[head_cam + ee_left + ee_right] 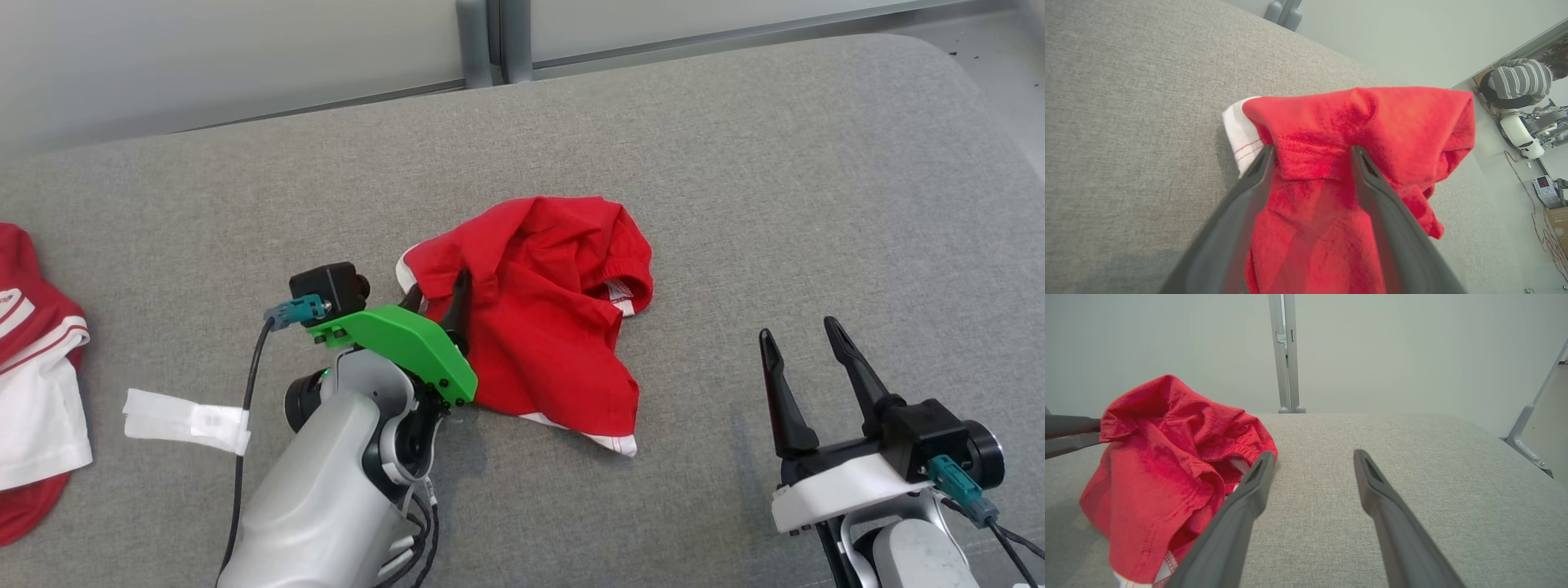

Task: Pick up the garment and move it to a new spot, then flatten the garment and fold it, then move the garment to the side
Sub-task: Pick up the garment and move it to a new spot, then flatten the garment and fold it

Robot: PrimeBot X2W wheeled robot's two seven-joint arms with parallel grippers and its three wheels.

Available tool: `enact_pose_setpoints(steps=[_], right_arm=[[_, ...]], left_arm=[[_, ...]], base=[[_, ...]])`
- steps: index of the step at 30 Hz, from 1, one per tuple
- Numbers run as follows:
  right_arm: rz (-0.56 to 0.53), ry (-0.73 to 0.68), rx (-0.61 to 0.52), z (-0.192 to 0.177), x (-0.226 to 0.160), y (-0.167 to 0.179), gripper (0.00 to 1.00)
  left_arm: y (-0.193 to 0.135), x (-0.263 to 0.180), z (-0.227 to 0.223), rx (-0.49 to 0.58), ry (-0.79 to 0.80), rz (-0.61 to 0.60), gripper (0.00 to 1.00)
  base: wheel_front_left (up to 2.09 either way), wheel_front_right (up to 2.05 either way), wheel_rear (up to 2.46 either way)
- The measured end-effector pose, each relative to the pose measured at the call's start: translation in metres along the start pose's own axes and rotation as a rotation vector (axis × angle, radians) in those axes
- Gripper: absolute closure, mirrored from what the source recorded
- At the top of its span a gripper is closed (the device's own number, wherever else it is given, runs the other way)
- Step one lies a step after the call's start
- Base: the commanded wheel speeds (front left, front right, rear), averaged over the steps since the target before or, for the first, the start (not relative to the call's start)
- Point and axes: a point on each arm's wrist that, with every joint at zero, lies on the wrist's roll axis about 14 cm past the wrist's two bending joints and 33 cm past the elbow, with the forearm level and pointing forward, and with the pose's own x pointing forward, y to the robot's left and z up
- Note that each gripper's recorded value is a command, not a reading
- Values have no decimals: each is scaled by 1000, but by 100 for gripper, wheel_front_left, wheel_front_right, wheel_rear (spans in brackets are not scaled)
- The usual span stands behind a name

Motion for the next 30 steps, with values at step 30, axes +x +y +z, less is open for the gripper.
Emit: enact_pose_setpoints(steps=[30], right_arm=[[-79,25,10,-6,-13,-23,0]], left_arm=[[-86,-69,-109,263,358,-349,0]], base=[[0,0,0]])
